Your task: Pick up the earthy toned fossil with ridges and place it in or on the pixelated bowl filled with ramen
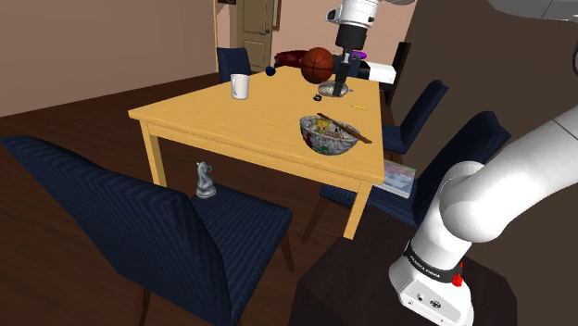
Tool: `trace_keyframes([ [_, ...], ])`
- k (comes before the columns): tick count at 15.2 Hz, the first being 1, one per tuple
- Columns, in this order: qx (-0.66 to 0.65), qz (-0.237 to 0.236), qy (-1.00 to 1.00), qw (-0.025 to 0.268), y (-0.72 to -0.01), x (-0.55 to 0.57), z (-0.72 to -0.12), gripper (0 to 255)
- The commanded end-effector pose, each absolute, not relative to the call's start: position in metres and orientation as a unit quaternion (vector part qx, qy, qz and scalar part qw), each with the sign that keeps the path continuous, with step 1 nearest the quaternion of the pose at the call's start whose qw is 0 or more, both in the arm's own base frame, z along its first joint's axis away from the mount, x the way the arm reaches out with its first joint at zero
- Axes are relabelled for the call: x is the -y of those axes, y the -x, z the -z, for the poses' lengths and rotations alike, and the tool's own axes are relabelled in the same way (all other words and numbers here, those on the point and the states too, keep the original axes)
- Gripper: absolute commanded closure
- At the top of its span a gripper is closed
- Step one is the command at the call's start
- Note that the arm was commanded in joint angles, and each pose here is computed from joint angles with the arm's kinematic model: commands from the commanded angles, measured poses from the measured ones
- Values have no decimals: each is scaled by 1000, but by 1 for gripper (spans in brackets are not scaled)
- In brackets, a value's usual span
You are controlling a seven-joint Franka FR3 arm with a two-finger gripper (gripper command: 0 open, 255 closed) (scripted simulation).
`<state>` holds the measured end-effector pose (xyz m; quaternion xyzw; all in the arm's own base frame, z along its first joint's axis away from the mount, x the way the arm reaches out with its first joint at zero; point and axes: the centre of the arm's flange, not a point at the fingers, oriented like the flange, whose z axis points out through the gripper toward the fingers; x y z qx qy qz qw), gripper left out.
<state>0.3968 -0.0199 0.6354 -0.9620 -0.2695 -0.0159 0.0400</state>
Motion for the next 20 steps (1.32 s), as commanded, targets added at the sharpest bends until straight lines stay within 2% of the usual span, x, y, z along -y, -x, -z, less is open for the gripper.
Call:
trace_keyframes([
  [1, 269, 16, 962, 39, -379, 11, -630, 255],
  [13, 269, 16, 962, 39, -379, 11, -568, 255],
  [20, 269, 16, 962, 39, -379, 11, -568, 255],
])
